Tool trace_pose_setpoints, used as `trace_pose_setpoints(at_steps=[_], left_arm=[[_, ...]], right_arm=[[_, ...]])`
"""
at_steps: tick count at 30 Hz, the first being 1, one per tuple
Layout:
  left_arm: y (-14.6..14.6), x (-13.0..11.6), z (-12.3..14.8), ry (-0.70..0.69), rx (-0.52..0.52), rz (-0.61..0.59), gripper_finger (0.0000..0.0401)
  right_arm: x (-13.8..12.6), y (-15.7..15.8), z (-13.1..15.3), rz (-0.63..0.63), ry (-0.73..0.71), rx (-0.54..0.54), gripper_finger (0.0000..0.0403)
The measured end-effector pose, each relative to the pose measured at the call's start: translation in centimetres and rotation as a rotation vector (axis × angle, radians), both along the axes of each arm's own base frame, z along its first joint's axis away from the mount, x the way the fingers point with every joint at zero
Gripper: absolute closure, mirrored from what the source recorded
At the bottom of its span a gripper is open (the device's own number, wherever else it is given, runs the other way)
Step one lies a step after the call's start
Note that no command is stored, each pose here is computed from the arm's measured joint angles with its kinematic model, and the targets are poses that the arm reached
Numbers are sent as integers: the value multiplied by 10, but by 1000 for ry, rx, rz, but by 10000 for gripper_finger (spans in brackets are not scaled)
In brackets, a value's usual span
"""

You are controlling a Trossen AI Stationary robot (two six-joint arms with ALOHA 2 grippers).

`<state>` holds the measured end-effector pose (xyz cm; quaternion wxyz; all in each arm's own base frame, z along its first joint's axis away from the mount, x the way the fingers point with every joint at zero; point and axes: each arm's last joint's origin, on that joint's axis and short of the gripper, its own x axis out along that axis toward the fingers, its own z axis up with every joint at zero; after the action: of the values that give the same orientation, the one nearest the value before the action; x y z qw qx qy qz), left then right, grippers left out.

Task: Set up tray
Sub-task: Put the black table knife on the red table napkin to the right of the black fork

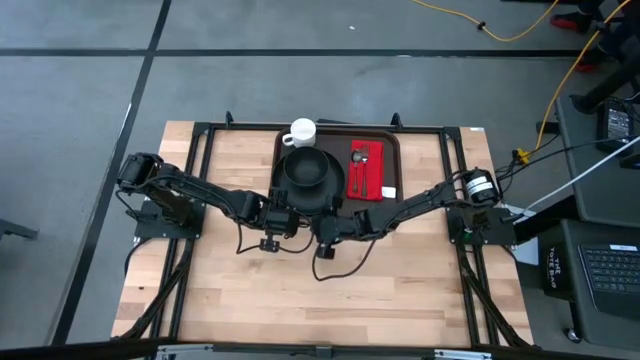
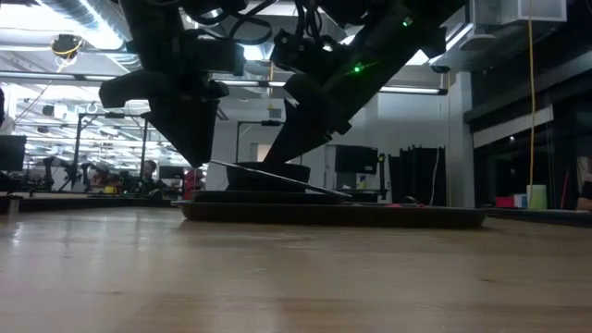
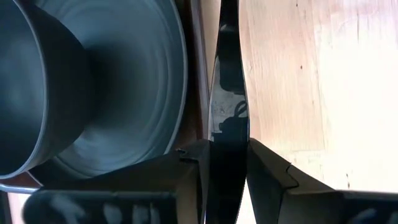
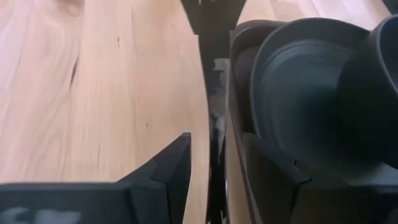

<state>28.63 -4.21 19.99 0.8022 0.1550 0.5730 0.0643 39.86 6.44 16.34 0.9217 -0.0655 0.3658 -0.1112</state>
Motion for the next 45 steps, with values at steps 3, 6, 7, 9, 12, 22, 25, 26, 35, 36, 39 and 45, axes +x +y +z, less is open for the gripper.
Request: trace_pose_setpoints(at_steps=[3,6,7,9,12,22,25,26,35,36,39,45], left_arm=[[-1,0,0,1,2,-5,332],[-1,0,0,0,3,-9,332],[-1,0,0,0,3,-9,332],[-1,0,0,0,4,-9,332],[-1,0,1,-5,8,-8,332],[-1,4,12,-51,-1,-9,332],[-2,5,14,-55,4,-23,332],[-2,5,14,-52,4,-23,332],[-2,5,14,-52,1,-19,332],[-2,5,14,-52,1,-18,332],[-2,5,14,-52,1,-18,332],[-2,5,14,-52,-2,-17,332]], right_arm=[[0,0,0,-4,-4,3,254],[0,0,0,-4,-4,4,253],[0,0,0,-4,-1,3,253],[0,0,0,-4,-1,3,253],[0,0,0,-3,-6,3,253],[-1,0,-1,-2,11,-1,253],[-1,0,-1,-1,12,-2,253],[-1,-1,-1,-1,14,-3,253],[-1,0,-1,17,18,-21,255],[-1,0,-1,17,19,-22,257],[-1,0,-1,17,17,-22,269],[-1,0,-1,17,17,-22,305]])
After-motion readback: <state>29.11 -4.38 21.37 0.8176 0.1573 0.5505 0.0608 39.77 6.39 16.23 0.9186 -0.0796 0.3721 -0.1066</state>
